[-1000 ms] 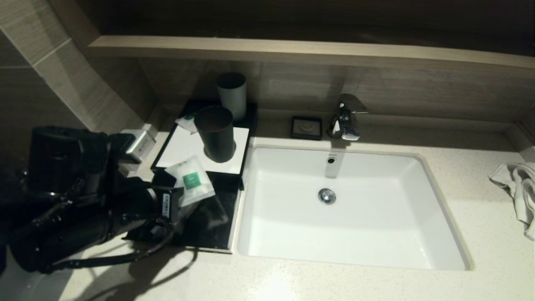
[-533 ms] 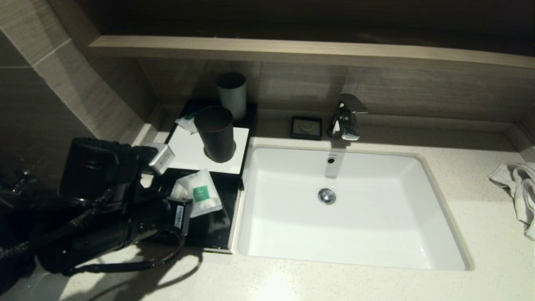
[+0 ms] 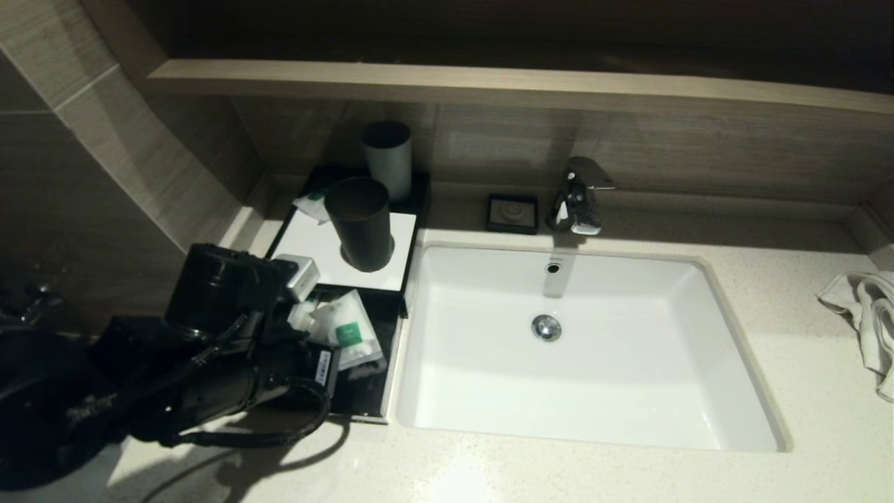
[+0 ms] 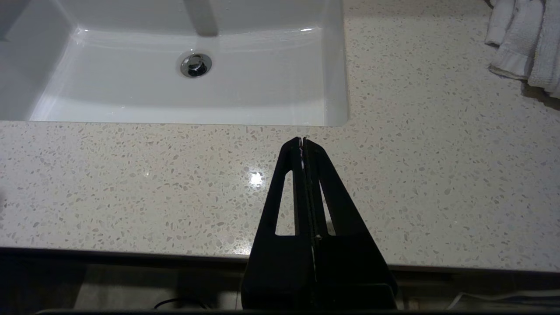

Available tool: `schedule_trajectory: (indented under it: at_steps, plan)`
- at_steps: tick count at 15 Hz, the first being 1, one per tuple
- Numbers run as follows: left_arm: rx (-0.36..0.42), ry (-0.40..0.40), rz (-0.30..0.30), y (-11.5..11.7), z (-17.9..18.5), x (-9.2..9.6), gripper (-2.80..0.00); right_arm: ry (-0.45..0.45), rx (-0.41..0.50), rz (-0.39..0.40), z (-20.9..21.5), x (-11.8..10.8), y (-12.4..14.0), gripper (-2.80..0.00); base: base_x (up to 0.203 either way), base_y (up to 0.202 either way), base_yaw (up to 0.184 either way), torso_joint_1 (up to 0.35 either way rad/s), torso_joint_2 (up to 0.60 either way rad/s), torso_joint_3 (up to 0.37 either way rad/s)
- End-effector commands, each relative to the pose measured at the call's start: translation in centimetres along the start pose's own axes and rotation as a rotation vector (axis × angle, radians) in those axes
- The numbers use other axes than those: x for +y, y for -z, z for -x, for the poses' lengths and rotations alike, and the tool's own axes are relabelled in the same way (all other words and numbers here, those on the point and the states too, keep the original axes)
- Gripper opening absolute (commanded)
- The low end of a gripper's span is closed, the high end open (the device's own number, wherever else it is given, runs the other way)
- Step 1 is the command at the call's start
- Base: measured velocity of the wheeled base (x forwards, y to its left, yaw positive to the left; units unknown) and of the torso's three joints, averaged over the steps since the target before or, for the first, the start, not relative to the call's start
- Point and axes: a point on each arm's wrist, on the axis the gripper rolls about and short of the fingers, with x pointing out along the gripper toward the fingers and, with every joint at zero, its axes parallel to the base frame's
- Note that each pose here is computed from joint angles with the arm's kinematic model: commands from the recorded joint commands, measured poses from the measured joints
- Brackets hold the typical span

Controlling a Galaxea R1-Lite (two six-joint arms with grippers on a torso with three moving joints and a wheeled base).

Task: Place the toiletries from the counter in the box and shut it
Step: Place the bathroom toiletry into the drawer

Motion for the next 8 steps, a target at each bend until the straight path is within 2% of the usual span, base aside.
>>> schedule_trajectory:
  at_steps: [1,5,8]
  plan:
    - [0.033,-0.007,0.002,0.2,-1.4,-0.2,-2.8,0.0,0.002,-0.001,0.0,0.0,0.0,-2.8,0.0,0.0,0.0,0.0,0.0,0.0]
    - [0.025,0.0,-0.001,-0.1,-1.3,-0.3,-2.8,0.0,0.002,0.0,0.0,0.0,0.0,-2.8,0.0,0.0,0.0,0.0,0.0,0.0]
    - [0.015,0.013,-0.006,0.1,0.3,-0.5,-2.8,0.0,0.002,-0.001,0.0,0.0,0.0,-2.8,0.0,0.0,0.0,0.0,0.0,0.0]
